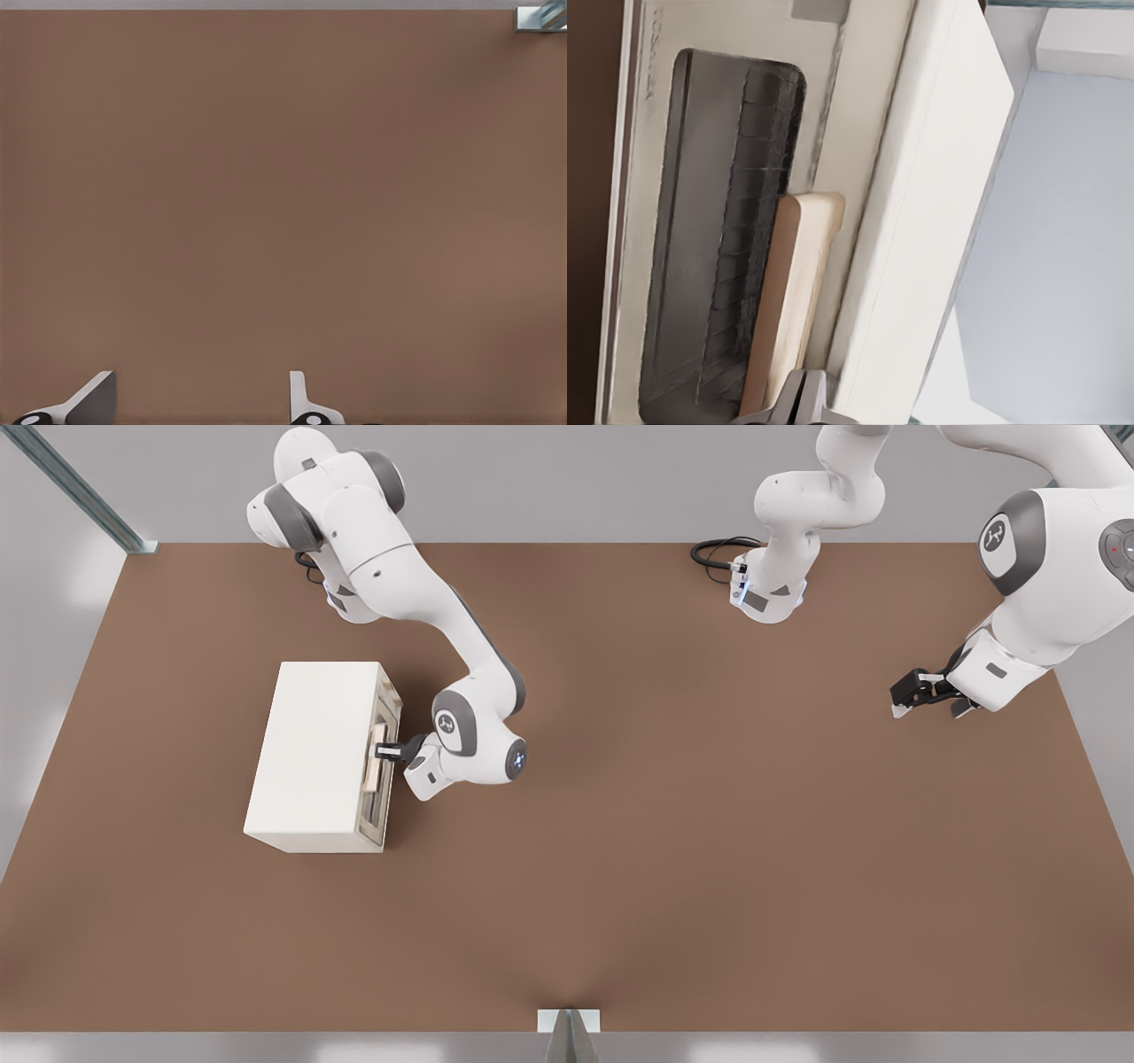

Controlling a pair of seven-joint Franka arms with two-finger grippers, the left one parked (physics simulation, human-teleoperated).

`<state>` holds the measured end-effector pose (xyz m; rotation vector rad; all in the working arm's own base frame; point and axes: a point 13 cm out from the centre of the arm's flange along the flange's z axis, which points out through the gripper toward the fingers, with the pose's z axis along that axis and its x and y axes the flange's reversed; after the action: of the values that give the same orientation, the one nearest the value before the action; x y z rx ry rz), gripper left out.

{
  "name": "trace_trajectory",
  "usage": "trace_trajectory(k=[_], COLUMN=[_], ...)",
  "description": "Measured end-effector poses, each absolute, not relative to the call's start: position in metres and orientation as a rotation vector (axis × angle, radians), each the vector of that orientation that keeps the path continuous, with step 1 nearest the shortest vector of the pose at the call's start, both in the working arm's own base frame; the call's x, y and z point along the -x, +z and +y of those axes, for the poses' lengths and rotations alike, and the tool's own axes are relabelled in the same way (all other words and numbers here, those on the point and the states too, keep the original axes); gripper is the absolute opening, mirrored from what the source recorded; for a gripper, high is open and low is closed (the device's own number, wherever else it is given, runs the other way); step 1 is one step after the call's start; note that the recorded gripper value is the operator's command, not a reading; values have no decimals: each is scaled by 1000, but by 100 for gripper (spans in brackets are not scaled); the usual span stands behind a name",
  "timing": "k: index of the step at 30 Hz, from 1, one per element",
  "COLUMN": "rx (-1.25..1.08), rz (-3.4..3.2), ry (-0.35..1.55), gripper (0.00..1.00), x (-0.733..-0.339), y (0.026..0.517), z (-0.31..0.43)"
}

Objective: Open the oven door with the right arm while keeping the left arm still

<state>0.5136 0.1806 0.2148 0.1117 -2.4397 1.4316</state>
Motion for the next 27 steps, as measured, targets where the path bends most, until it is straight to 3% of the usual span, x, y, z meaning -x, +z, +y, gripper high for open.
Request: trace_trajectory(k=[13, 16, 19, 20, 21, 22, 24, 27], rx=[-69, -52, 66, 149, 263, 376, 499, 485], rz=[-2502, -2608, -2721, -2763, -2801, -2825, -2854, -2915], ry=[1452, 1324, 1031, 884, 700, 512, 265, 114], gripper=[0, 0, 0, 17, 63, 100, 100, 100], x=[-510, -513, -516, -524, -537, -548, -559, -574], y=[209, 214, 247, 280, 324, 368, 425, 466], z=[200, 237, 266, 256, 229, 192, 131, 96])
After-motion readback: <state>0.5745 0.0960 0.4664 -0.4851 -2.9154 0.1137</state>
